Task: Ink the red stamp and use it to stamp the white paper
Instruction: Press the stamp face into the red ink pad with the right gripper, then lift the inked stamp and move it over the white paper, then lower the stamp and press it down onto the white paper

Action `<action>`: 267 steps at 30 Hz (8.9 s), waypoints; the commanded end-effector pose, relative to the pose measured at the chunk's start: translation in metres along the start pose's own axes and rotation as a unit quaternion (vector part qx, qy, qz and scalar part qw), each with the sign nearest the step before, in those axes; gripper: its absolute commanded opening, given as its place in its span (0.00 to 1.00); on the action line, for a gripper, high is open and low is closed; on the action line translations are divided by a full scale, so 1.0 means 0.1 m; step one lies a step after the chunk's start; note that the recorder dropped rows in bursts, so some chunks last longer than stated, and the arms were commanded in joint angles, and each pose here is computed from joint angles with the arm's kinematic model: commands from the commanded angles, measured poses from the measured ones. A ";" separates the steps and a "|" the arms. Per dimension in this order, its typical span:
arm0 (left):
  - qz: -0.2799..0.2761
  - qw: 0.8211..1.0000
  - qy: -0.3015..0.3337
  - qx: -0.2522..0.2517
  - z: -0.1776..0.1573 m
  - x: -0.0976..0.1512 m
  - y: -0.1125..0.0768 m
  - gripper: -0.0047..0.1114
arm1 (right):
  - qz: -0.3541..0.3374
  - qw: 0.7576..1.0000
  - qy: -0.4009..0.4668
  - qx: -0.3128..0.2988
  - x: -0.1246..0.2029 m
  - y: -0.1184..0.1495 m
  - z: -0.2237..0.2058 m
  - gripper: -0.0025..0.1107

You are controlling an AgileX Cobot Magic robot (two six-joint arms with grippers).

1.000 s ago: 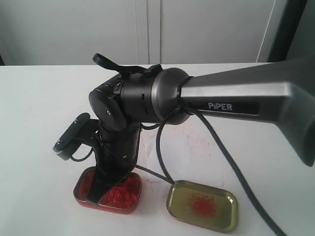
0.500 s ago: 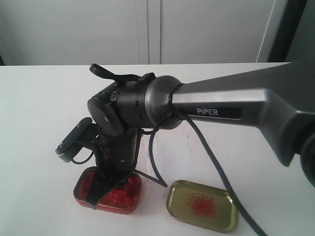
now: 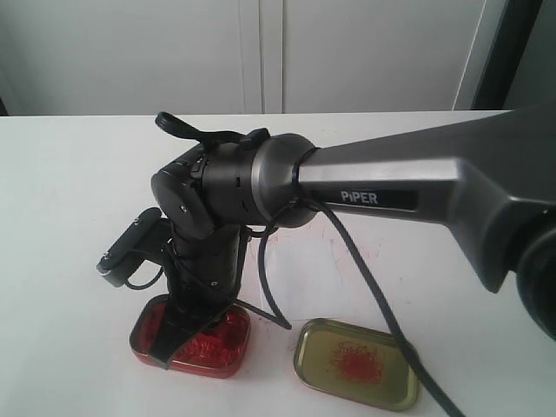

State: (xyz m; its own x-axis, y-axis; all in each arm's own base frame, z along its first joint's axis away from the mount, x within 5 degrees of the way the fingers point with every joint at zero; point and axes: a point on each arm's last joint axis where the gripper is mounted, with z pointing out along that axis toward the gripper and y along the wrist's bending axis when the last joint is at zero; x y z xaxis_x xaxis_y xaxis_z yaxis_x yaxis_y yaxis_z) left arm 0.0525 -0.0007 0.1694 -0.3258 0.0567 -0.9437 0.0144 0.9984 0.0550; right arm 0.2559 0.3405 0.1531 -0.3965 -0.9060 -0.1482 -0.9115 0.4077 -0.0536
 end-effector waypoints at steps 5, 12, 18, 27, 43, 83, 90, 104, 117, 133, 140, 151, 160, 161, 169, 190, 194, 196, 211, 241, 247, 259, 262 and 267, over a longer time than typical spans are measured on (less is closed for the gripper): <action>-0.004 1.000 -0.001 0.004 0.00 0.00 -0.01 0.04 | 0.006 1.000 -0.012 0.003 0.01 0.02 -0.02 0.02; -0.004 1.000 -0.001 0.004 0.00 0.00 -0.01 0.04 | 0.016 0.999 -0.049 0.011 -0.01 0.01 -0.27 0.02; -0.004 1.000 -0.001 0.004 0.00 0.00 -0.01 0.04 | 0.017 0.998 -0.066 0.014 -0.01 0.00 -0.41 0.02; -0.004 1.000 -0.001 0.004 0.00 0.00 -0.01 0.04 | 0.017 0.997 -0.076 0.016 -0.01 0.00 -0.50 0.02; -0.004 1.000 -0.001 0.004 0.00 0.00 -0.01 0.04 | 0.017 0.997 -0.074 0.016 -0.01 0.00 -0.50 0.02; -0.004 1.000 -0.001 0.004 0.00 0.00 -0.01 0.04 | 0.191 0.979 -0.060 0.037 0.33 -0.92 -0.48 0.02; -0.004 1.000 -0.001 0.004 0.00 0.00 -0.01 0.04 | 0.246 0.966 -0.040 0.076 0.45 -1.14 -0.40 0.02; -0.004 1.000 -0.001 0.004 0.00 0.00 -0.01 0.04 | 0.278 0.960 -0.001 0.045 0.47 -1.10 -0.17 0.02; -0.004 1.000 -0.001 0.004 0.00 0.00 -0.01 0.04 | 0.321 0.946 -0.030 0.012 0.52 -1.18 -0.32 0.02; -0.004 1.000 -0.001 0.004 0.00 0.00 -0.01 0.04 | 0.354 0.933 -0.062 0.002 0.70 -1.21 -0.24 0.02; -0.004 1.000 -0.001 0.004 0.00 0.00 -0.01 0.04 | 0.359 0.931 -0.062 0.003 0.69 -1.21 -0.22 0.02; -0.004 1.000 -0.001 0.004 0.00 0.00 -0.01 0.04 | 0.360 0.931 -0.057 0.005 0.70 -1.22 -0.13 0.02; -0.004 1.000 -0.001 0.004 0.00 0.00 -0.01 0.04 | 0.363 0.932 0.011 -0.009 0.77 -1.19 0.35 0.02; -0.004 1.000 -0.001 0.004 0.00 0.00 -0.01 0.04 | 0.363 0.932 0.019 -0.011 0.78 -1.18 0.39 0.02; -0.004 1.000 -0.001 0.004 0.00 0.00 -0.01 0.04 | 0.362 0.930 0.065 -0.022 0.86 -1.14 0.59 0.02; -0.004 1.000 -0.001 0.004 0.00 0.00 -0.01 0.04 | 0.362 0.930 0.061 -0.013 0.86 -1.16 0.63 0.02; -0.004 1.000 -0.001 0.004 0.00 0.00 -0.01 0.04 | 0.367 0.929 0.052 -0.012 0.84 -1.17 0.64 0.02; -0.004 1.000 -0.001 0.004 0.00 0.00 -0.01 0.04 | 0.375 0.926 0.047 -0.019 0.83 -1.16 0.64 0.02; -0.004 1.000 -0.001 0.004 0.00 0.00 -0.01 0.04 | 0.373 0.928 0.024 -0.013 0.79 -1.18 0.47 0.02; -0.004 1.000 -0.001 0.004 0.00 0.00 -0.01 0.04 | 0.368 0.927 -0.070 0.005 0.71 -1.20 -0.34 0.02; -0.004 1.000 -0.001 0.004 0.00 0.00 -0.01 0.04 | 0.368 0.927 -0.073 0.005 0.71 -1.20 -0.37 0.02; -0.004 1.000 -0.001 0.004 0.00 0.00 -0.01 0.04 | 0.372 0.927 -0.047 -0.002 0.72 -1.20 -0.16 0.02; -0.004 1.000 -0.001 0.004 0.00 0.00 -0.01 0.04 | 0.373 0.927 -0.048 -0.004 0.71 -1.19 -0.16 0.02; -0.004 1.000 -0.001 0.004 0.00 0.00 -0.01 0.04 | 0.373 0.928 -0.025 -0.010 0.75 -1.17 -0.16 0.02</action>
State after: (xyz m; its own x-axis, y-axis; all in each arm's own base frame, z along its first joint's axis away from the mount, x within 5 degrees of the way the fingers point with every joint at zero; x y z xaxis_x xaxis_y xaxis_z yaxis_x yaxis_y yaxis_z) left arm 0.0525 -0.0007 0.1694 -0.3258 0.0567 -0.9437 0.0144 0.9984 0.0550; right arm 0.3337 0.2251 0.1637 -0.9073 -0.3637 -0.2111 -0.3910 0.9144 0.1050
